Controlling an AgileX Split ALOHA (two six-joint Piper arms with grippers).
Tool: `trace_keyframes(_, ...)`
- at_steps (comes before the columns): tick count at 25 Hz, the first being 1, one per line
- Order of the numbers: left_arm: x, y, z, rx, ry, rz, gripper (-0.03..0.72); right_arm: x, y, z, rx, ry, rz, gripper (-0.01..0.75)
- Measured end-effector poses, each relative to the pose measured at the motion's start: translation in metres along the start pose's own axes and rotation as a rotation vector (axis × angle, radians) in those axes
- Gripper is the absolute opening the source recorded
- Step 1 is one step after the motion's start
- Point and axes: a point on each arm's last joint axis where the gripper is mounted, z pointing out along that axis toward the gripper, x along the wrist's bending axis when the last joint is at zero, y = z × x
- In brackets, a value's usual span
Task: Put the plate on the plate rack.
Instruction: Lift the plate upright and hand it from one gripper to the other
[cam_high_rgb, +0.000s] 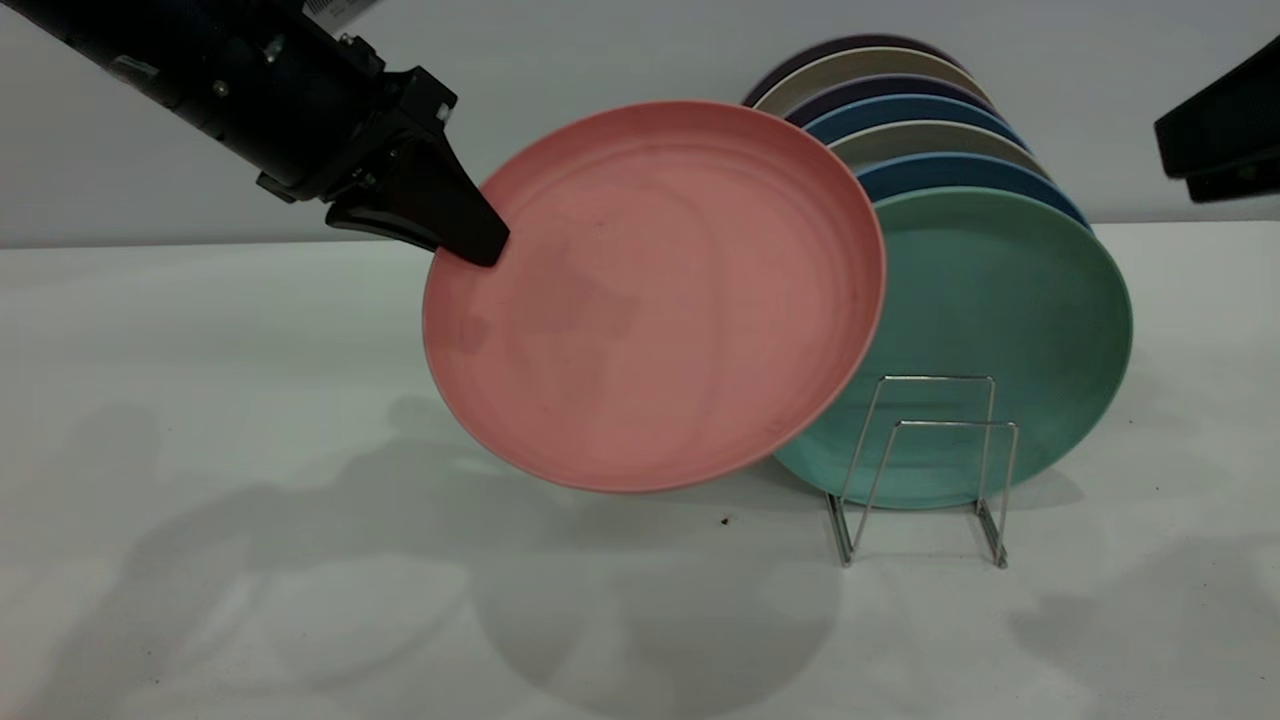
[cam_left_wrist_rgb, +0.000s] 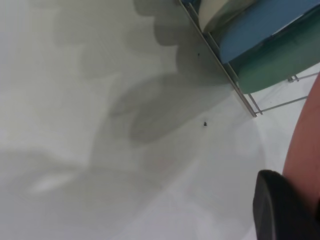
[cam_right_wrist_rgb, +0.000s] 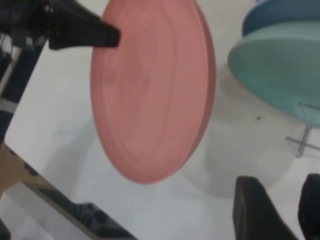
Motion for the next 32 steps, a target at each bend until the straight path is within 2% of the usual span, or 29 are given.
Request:
trace_keyframes(13, -0.015, 0.000, 0.006, 0.005, -0.042, 0.002, 0.018, 0.004, -0.006, 0.003, 0.036, 0.027, 0.007, 0.244)
trace_keyframes(22, -0.034, 0.000, 0.015, 0.022, -0.075, 0.032, 0.018, 0.018, -0.014, 0.036, 0.126, 0.055, -0.039, 0.372)
trace_keyframes(32, -0.038, 0.000, 0.016, 0.018, -0.084, 0.027, 0.018, 0.013, -0.015, 0.052, 0.116, 0.014, -0.028, 0.379)
